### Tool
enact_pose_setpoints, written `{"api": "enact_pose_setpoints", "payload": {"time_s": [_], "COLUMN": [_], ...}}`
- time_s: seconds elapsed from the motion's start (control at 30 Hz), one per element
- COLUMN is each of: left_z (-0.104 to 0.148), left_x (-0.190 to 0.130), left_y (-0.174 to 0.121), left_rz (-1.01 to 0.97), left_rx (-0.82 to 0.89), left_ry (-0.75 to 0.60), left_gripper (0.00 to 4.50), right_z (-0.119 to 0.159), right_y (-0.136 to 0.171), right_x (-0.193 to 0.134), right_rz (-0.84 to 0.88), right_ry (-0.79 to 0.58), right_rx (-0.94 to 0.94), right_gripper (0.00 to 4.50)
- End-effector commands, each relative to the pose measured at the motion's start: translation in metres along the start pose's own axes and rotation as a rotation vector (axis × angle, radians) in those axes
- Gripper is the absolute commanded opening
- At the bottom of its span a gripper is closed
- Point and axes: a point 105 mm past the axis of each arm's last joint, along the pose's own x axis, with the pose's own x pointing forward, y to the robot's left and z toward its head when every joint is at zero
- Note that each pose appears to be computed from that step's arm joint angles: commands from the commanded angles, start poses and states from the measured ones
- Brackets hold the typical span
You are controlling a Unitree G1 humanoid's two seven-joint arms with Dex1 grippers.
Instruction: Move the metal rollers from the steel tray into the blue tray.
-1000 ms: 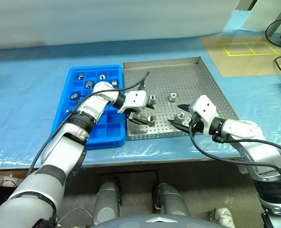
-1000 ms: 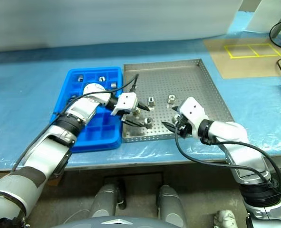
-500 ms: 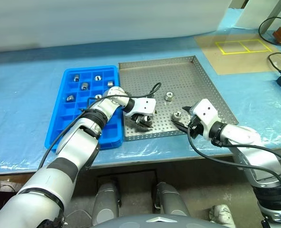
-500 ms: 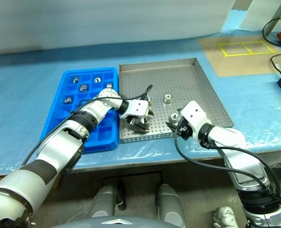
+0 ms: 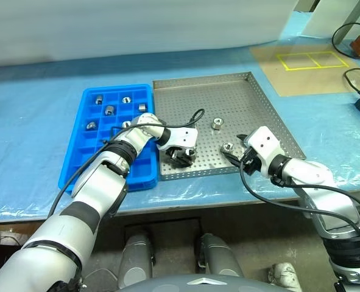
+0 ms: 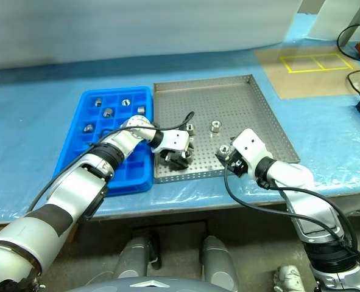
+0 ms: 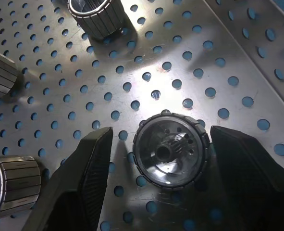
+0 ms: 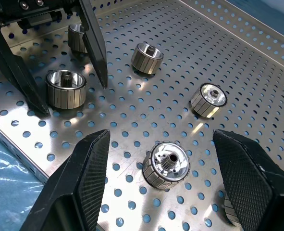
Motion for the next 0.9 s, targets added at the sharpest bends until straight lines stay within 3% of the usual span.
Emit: {"api": "enact_pose_setpoints", "payload": {"time_s": [0.03, 0.13, 0.23, 0.33, 0.5, 0.7, 0.9], "left_z": [-0.002, -0.003, -0.006, -0.008, 0.002, 0.042, 0.054], "left_x": [0.002, 0.004, 0.005, 0.003, -0.003, -0.043, -0.094], "left_y": [-0.001, 0.002, -0.004, -0.005, 0.006, 0.039, 0.023], "left_rz": [0.000, 0.035, -0.002, 0.007, 0.078, 0.324, 0.464], "left_rx": [0.014, 0.006, 0.011, 0.010, 0.017, 0.049, -0.099], "left_ry": [0.011, 0.028, 0.029, 0.025, -0.030, -0.242, -0.382], "left_gripper": [3.04, 2.24, 2.24, 1.93, 1.91, 1.91, 1.91], "right_z": [0.009, 0.006, 0.006, 0.006, 0.008, 0.021, 0.058], "right_y": [-0.001, -0.002, -0.002, -0.002, -0.001, 0.002, 0.009], "right_x": [-0.001, -0.001, -0.001, 0.000, 0.001, 0.007, 0.033], "right_rz": [-0.011, -0.017, -0.022, -0.026, -0.022, 0.012, 0.118], "right_ry": [-0.035, -0.028, -0.030, -0.031, -0.037, -0.085, -0.204], "right_rx": [-0.026, -0.028, -0.026, -0.026, -0.027, -0.025, -0.056], "right_gripper": [3.53, 3.53, 3.53, 3.53, 3.53, 3.53, 3.53]}}
